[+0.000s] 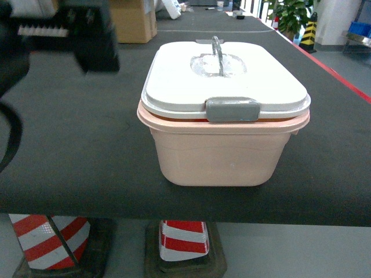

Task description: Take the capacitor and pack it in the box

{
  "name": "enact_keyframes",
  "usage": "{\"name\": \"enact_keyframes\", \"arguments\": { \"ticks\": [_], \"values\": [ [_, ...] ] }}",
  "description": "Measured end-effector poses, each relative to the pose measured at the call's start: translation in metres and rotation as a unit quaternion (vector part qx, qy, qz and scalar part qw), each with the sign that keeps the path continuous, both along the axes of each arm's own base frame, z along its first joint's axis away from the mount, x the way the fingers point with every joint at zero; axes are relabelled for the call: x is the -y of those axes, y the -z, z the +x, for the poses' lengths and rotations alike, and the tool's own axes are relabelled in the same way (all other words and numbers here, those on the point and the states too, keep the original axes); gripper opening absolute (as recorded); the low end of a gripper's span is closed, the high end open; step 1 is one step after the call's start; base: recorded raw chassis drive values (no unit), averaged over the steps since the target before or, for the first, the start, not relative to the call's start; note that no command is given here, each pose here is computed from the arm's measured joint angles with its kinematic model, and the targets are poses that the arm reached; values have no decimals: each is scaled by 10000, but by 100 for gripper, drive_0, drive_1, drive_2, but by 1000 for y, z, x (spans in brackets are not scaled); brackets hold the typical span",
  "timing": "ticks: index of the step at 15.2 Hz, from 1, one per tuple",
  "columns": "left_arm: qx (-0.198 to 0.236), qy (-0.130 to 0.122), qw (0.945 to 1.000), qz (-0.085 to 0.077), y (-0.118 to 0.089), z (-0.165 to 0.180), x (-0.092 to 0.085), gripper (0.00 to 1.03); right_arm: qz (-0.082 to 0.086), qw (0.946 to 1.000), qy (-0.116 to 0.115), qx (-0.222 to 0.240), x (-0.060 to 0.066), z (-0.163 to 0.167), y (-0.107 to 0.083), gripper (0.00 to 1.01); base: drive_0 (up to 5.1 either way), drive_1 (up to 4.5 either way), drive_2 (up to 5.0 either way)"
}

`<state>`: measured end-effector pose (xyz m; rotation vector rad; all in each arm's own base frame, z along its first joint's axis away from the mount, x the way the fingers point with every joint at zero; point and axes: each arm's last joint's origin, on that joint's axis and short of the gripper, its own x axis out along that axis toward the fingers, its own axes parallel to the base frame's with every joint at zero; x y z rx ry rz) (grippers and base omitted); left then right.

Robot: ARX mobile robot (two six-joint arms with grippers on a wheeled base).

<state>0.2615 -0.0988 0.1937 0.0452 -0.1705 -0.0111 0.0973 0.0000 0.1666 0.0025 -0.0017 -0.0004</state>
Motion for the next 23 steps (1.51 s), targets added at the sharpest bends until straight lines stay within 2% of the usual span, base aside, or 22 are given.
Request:
{"name": "enact_keyframes", "arguments": {
  "ticks": [1, 3, 5, 6, 7, 9, 12, 13, 18, 19, 20, 21, 23],
  "values": [
    [-248, -42, 9997, 67, 13, -14, -10, 98, 0, 10000, 0, 0, 0, 0, 0, 98, 0, 0, 0],
    [-519, -72, 9986, 33, 28, -28, -18, 98, 0, 10000, 0, 0, 0, 0, 0, 98, 0, 0, 0],
    [-548, -63, 9985, -20, 29, -28, -18, 98, 0, 10000, 0, -2, 0, 0, 0, 98, 0, 0, 0],
    [-903, 5, 9959, -1, 33, -32, -24, 86, 0, 10000, 0, 0, 0, 0, 0, 98, 0, 0, 0],
    [-1012, -10, 9949, -35, 35, -43, -34, 76, 0, 10000, 2, -2, 0, 0, 0, 98, 0, 0, 0],
    [-913, -152, 9956, -163, 32, -60, -54, 54, 0, 10000, -2, 0, 0, 0, 0, 98, 0, 0, 0],
    [-983, -48, 9950, -165, 33, -82, -70, 18, 0, 10000, 0, -2, 0, 0, 0, 98, 0, 0, 0],
    [-947, -83, 9953, -177, 32, -89, -75, 4, 0, 10000, 0, 0, 0, 0, 0, 98, 0, 0, 0],
    [-921, -25, 9955, -202, 30, -114, -90, 2, 0, 10000, 0, 0, 0, 0, 0, 98, 0, 0, 0],
    [-924, -79, 9955, -210, 30, -118, -98, 2, 0, 10000, 0, 2, 0, 0, 0, 98, 0, 0, 0],
    [-897, -166, 9956, -226, 29, -121, -100, 2, 0, 10000, 2, -2, 0, 0, 0, 98, 0, 0, 0],
    [-801, -48, 9965, -217, 23, -141, -99, 2, 0, 10000, 0, 0, 0, 0, 0, 98, 0, 0, 0],
    [-782, -47, 9967, -217, 23, -144, -99, 2, 0, 10000, 0, 0, 0, 0, 0, 98, 0, 0, 0]
  ]
}}
